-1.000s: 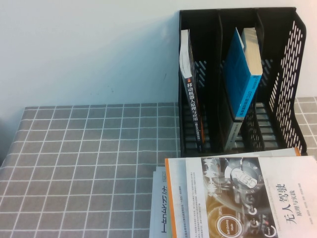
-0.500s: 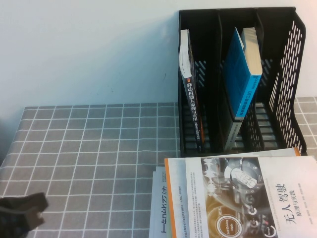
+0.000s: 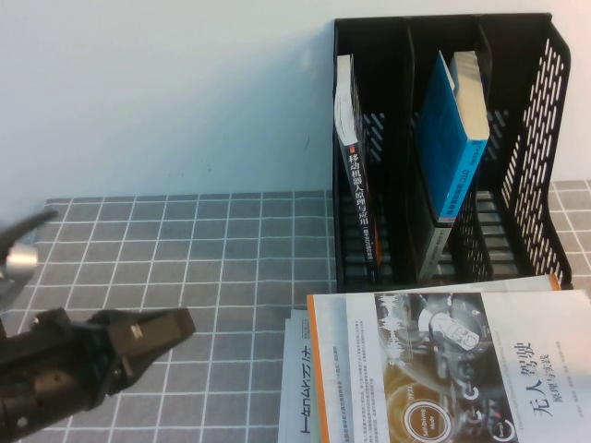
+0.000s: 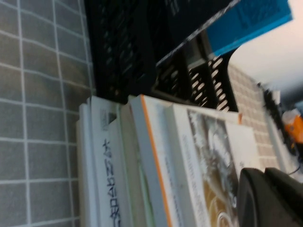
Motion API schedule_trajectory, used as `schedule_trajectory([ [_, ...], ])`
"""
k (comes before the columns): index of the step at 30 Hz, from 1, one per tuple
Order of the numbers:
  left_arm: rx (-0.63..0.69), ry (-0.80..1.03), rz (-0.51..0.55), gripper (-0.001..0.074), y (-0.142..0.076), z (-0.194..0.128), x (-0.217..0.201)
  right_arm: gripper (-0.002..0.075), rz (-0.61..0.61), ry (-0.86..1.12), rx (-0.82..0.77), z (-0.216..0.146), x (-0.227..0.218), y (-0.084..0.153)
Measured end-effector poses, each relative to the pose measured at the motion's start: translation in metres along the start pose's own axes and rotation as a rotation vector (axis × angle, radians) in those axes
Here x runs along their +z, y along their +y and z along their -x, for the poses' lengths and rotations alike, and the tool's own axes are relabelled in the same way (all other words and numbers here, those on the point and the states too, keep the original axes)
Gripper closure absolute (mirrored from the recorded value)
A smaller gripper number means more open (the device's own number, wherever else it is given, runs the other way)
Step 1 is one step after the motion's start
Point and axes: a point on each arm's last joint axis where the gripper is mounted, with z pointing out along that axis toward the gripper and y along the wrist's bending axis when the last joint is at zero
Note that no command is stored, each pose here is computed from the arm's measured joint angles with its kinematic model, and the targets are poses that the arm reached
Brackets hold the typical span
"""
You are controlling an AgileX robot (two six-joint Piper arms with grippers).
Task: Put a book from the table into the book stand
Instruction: Push book with right arm
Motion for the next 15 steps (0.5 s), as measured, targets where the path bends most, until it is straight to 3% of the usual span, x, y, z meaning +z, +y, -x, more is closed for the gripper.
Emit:
schedule_trajectory([
  [10,-0.054,-0.025,-0.074,0.0738,-0.007,0.002,0.0,0.0729,0.309,-0.084,0.076,0.019,0.022,0.021],
  [15,-0.055,0.01,-0.123,0.0738,-0.011,-0.001,-0.001,0.0729,0.274,-0.12,0.054,0.026,0.019,0.014],
])
